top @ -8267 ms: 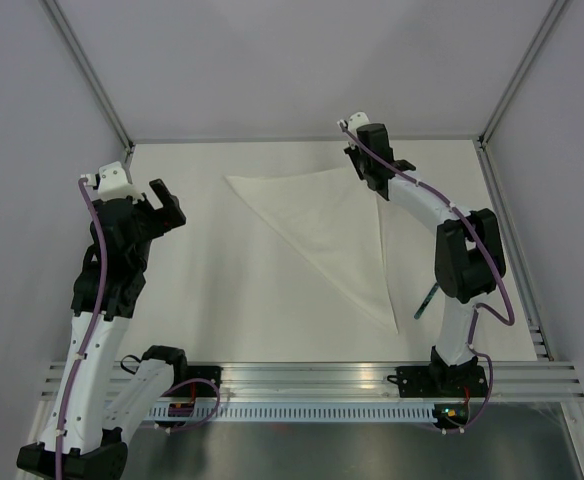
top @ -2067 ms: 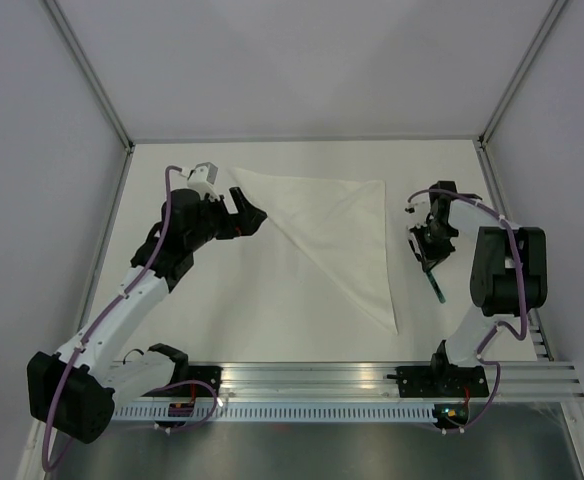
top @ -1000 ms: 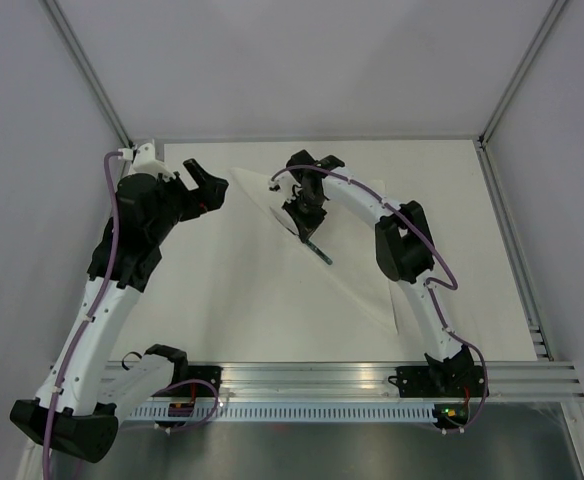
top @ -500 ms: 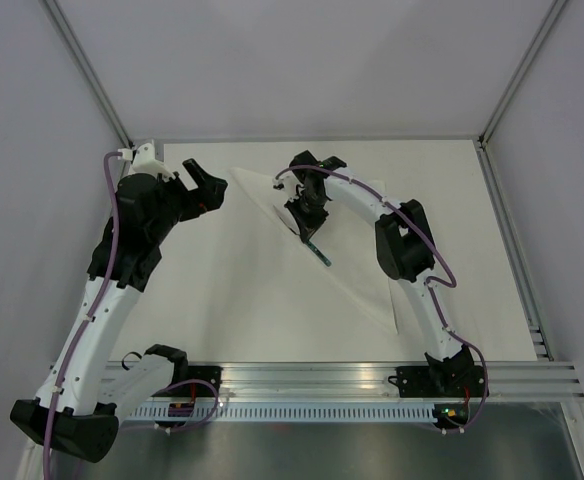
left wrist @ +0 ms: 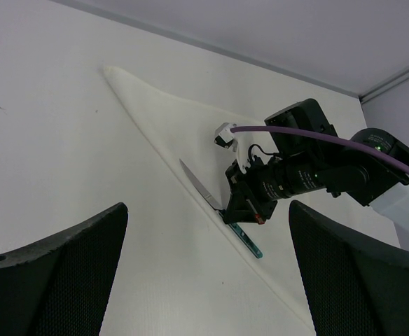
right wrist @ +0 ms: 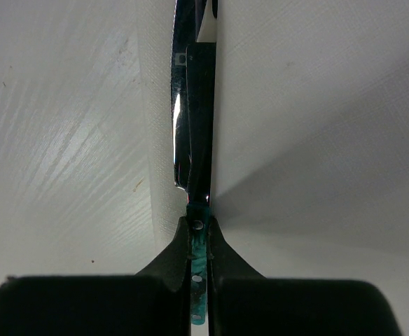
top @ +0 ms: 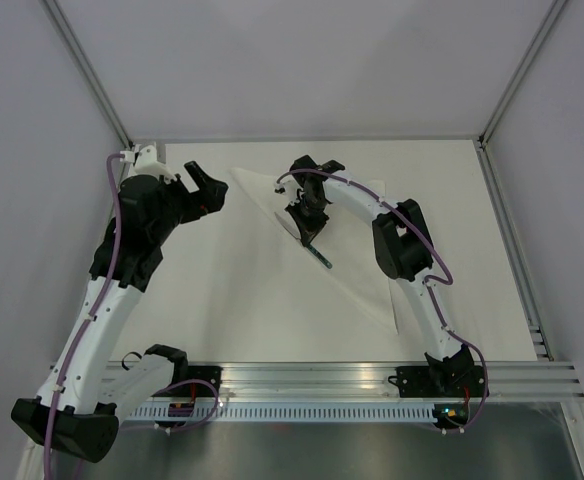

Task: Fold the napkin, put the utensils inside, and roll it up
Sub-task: Place the utensil onto the napkin, then fold the napkin

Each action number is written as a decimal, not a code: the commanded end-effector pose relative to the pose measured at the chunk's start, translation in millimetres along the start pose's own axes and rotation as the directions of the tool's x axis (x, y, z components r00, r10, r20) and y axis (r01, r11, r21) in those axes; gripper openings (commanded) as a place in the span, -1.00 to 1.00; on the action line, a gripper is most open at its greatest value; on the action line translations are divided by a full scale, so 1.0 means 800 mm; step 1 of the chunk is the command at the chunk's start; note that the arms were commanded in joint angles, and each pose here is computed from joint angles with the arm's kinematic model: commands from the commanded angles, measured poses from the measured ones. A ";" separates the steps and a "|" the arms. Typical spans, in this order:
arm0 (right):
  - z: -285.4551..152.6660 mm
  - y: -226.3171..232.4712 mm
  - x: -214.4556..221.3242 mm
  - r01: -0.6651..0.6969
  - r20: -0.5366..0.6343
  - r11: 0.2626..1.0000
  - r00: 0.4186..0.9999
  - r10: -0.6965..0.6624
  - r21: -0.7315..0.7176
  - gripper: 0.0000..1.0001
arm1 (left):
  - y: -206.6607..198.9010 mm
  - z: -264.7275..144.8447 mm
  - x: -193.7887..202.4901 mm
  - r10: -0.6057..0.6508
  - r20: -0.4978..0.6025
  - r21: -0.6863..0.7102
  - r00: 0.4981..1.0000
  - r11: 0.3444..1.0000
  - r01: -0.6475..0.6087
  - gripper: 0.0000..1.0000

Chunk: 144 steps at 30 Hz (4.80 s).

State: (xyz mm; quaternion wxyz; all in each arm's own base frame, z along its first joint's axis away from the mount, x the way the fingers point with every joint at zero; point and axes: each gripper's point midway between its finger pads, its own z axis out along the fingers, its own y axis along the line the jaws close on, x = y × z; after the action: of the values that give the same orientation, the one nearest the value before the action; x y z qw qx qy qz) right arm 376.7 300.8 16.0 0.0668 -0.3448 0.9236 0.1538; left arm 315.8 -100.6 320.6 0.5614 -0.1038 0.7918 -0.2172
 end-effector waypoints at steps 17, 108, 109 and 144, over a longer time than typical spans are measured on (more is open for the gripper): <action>0.008 -0.012 0.014 -0.070 -0.038 0.995 0.997 0.073 0.075 -0.94 | 0.001 0.003 0.015 -0.008 -0.037 0.018 0.999 1.000 0.008 0.99; -0.343 -0.216 0.107 -0.483 0.702 0.870 0.655 0.280 0.103 -0.16 | -0.303 -0.005 0.610 0.775 0.544 0.579 0.322 -0.069 -0.812 0.27; -0.343 -0.217 0.107 -0.483 0.702 0.870 0.654 0.281 0.102 -0.17 | -0.303 -0.005 0.610 0.776 0.543 0.579 0.320 -0.069 -0.813 0.20; -0.337 -0.214 0.106 -0.476 0.692 0.876 0.659 0.294 0.081 -0.19 | -0.330 0.078 0.424 0.446 0.006 0.714 0.895 0.625 -0.316 -0.95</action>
State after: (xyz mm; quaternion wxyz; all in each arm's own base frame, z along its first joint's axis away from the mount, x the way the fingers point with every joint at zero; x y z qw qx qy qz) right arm 418.6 34.0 193.7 0.3745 -0.0506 0.9141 0.1470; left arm 230.6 -491.0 102.2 0.5406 0.3959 0.6825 -0.2917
